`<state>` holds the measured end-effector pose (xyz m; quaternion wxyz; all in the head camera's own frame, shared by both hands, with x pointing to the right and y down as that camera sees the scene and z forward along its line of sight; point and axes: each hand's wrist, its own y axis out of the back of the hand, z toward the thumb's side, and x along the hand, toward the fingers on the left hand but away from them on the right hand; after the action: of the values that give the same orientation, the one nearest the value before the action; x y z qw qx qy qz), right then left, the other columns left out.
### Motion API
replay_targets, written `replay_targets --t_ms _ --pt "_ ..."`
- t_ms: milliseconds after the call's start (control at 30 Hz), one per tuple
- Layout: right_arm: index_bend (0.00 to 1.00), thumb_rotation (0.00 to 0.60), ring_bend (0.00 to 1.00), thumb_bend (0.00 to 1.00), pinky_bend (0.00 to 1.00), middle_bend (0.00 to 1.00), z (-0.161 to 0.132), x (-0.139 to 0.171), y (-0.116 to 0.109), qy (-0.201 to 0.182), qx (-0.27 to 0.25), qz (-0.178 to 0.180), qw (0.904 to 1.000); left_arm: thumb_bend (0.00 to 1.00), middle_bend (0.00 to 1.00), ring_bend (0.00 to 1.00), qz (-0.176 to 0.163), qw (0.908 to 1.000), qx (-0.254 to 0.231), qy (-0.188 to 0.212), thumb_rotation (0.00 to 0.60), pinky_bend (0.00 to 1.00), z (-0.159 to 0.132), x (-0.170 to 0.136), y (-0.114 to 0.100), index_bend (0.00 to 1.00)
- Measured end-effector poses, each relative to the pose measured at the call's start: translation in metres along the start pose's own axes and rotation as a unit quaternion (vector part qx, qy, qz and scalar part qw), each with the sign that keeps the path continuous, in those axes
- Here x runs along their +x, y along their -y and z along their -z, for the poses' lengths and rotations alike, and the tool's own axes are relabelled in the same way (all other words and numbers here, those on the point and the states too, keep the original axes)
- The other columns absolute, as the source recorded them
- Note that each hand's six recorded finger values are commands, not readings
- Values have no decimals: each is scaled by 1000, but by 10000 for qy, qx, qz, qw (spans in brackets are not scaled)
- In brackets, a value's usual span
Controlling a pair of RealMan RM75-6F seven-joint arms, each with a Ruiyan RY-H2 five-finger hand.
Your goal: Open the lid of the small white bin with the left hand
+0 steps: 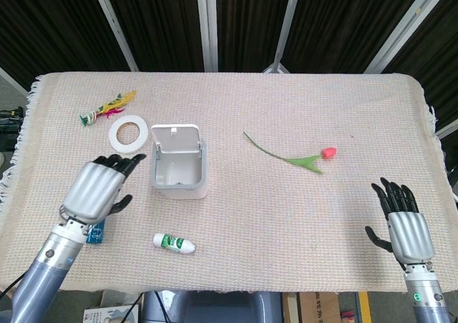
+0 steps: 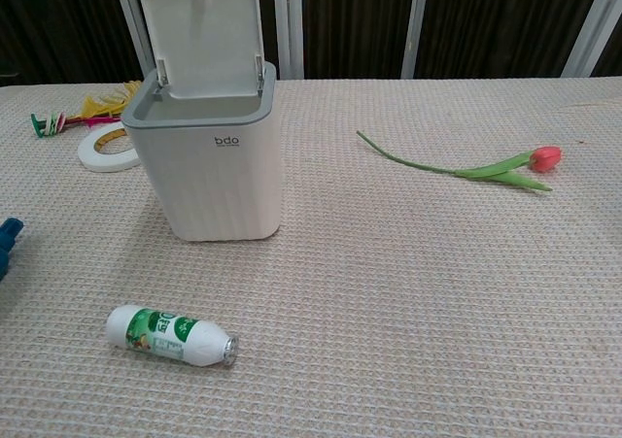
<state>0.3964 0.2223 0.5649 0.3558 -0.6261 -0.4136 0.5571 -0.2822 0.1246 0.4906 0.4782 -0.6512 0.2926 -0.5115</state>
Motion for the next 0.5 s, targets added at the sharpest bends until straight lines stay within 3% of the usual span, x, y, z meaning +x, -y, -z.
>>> replay_targets --t_ms 267,500 --pt "105 600 0 268 0 19 0 2 -4 -14 -44 59 10000 186 105 12 321 9972 -132 -666 600 80 55 -40 40 132" --pt "105 600 0 267 0 19 -1 5 -8 -62 -97 123 9999 181 74 0 434 9917 -638 -1031 600 21 100 -76 65 131"
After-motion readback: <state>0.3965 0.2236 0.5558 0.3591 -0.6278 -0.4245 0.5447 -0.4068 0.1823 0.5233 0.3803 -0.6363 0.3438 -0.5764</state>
